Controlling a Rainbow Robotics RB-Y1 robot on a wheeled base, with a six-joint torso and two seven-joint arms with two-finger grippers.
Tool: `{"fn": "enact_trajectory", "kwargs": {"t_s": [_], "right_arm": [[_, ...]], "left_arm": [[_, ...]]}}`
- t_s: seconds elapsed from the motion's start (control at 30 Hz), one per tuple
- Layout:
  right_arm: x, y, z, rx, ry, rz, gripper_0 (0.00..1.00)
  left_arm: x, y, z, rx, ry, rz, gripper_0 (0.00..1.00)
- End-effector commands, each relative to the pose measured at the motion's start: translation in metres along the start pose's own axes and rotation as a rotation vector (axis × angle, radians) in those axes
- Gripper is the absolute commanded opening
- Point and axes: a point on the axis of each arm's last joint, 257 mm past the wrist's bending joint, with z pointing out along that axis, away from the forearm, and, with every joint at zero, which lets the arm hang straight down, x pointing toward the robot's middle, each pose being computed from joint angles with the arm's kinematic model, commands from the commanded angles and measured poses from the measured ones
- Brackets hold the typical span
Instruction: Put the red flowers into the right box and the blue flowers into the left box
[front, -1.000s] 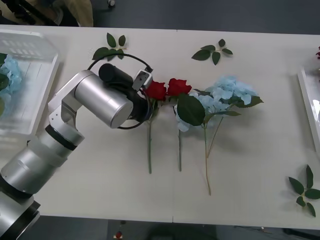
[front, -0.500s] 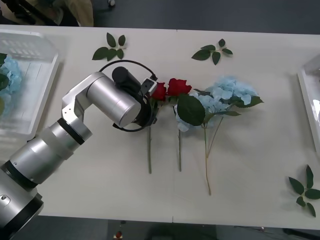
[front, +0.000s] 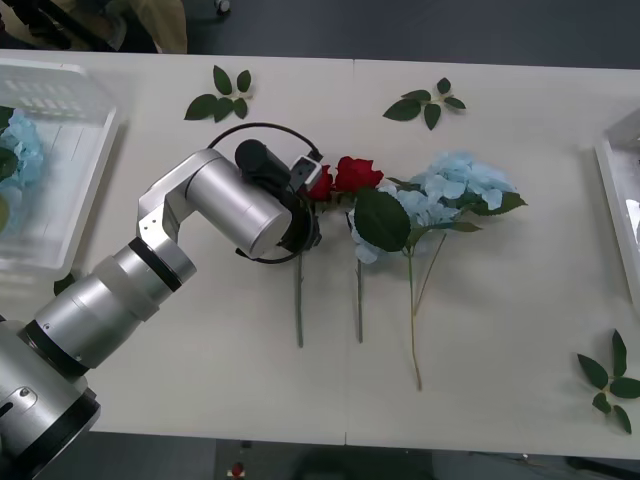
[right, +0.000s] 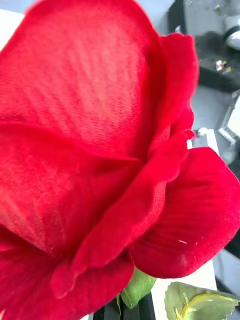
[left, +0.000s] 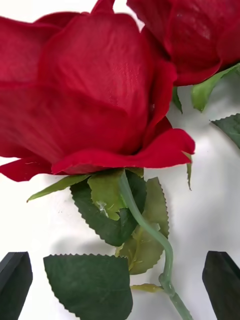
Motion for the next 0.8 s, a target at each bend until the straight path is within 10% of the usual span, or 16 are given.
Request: {"fn": "enact_trajectory", "kwargs": {"t_s": [0.03, 0.43, 0.57, 0.63, 0.8], "right_arm": [[-0.028, -0.041, -0.011, 0.083, -0.067, -0.094, 0.00], [-0.029, -0.029, 0.000, 0.071, -0.105, -0.103, 0.00], [-0.030, -0.027, 0.000, 0.066, -0.112, -0.101, 0.39], [-0.029, -0.028, 0.001, 0.063, -0.108, -0.099, 0.76], [-0.028, -0.026, 0.001, 0.053, -0.108, -0.098, 0.92]], "left_arm": [[-0.026, -0.010, -0.004, -0.005, -0.032, 0.015, 1.00], [-0.022, -0.017, -0.001, 0.004, -0.030, 0.030, 1.00], [-0.020, -0.017, 0.003, 0.008, -0.025, 0.021, 1.00], [-0.019, -0.018, 0.007, 0.012, -0.027, 0.012, 1.00], [-0.020, -0.019, 0.011, 0.018, -0.040, 0.004, 1.00]]}}
